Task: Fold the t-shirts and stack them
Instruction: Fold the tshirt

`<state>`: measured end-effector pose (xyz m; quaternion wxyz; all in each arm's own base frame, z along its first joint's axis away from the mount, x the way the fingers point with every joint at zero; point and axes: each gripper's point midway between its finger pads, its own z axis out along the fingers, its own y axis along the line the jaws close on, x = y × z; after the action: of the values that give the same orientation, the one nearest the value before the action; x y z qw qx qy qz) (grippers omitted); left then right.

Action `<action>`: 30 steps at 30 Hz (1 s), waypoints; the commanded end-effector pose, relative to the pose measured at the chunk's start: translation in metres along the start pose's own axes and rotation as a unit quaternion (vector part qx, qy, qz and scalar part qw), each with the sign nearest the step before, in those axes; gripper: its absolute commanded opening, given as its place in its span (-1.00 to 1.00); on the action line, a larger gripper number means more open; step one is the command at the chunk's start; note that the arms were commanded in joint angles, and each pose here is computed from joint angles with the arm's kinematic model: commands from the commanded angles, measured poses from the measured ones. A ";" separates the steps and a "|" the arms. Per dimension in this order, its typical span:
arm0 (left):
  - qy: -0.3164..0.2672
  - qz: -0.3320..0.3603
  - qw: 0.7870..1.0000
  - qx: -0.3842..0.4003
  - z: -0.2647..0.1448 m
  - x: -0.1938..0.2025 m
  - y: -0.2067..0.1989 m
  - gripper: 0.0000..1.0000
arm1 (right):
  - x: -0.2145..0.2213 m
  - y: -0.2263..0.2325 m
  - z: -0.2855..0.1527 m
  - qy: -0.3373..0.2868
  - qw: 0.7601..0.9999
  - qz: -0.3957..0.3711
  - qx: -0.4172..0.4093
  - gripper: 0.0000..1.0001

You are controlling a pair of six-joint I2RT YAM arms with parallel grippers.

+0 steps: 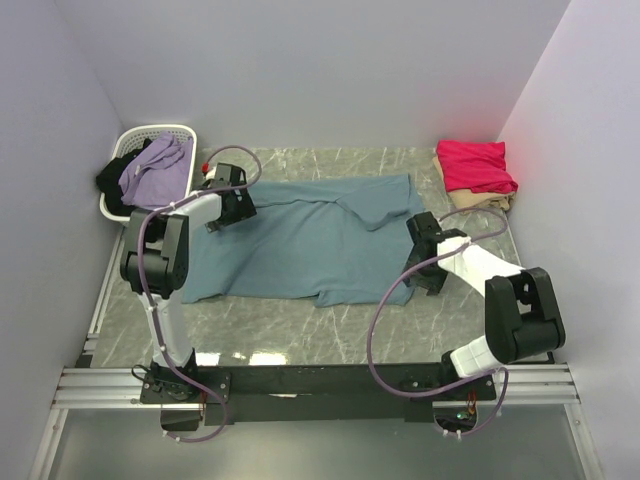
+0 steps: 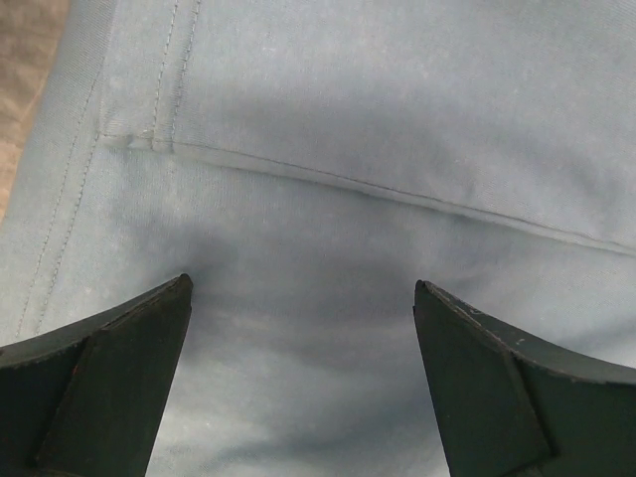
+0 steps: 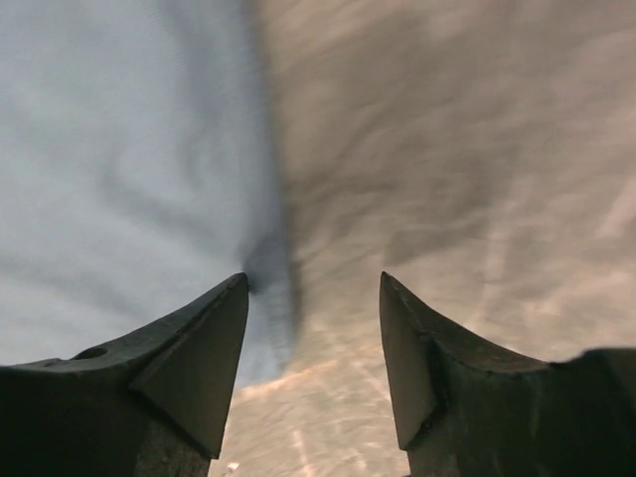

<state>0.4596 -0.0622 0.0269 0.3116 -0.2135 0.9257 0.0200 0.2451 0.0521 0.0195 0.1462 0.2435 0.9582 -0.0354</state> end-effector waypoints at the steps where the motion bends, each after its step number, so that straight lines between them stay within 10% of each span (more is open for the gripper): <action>1: 0.002 0.016 1.000 -0.016 0.015 0.000 0.005 0.99 | -0.039 -0.028 -0.011 -0.057 0.995 0.025 0.081 0.26; 14: -0.010 0.004 0.998 0.054 -0.007 -0.011 -0.018 0.98 | -0.031 0.004 -0.024 -0.032 0.997 0.020 -0.066 0.32; 30: -0.054 -0.024 0.983 0.176 -0.136 0.019 -0.050 0.99 | 0.048 0.017 -0.017 0.009 0.973 0.058 -0.224 0.40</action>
<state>0.4129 -0.1382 0.1268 0.3910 -0.1549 0.8993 -0.1196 0.2028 0.0760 0.0198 0.1688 0.2650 0.9394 0.1370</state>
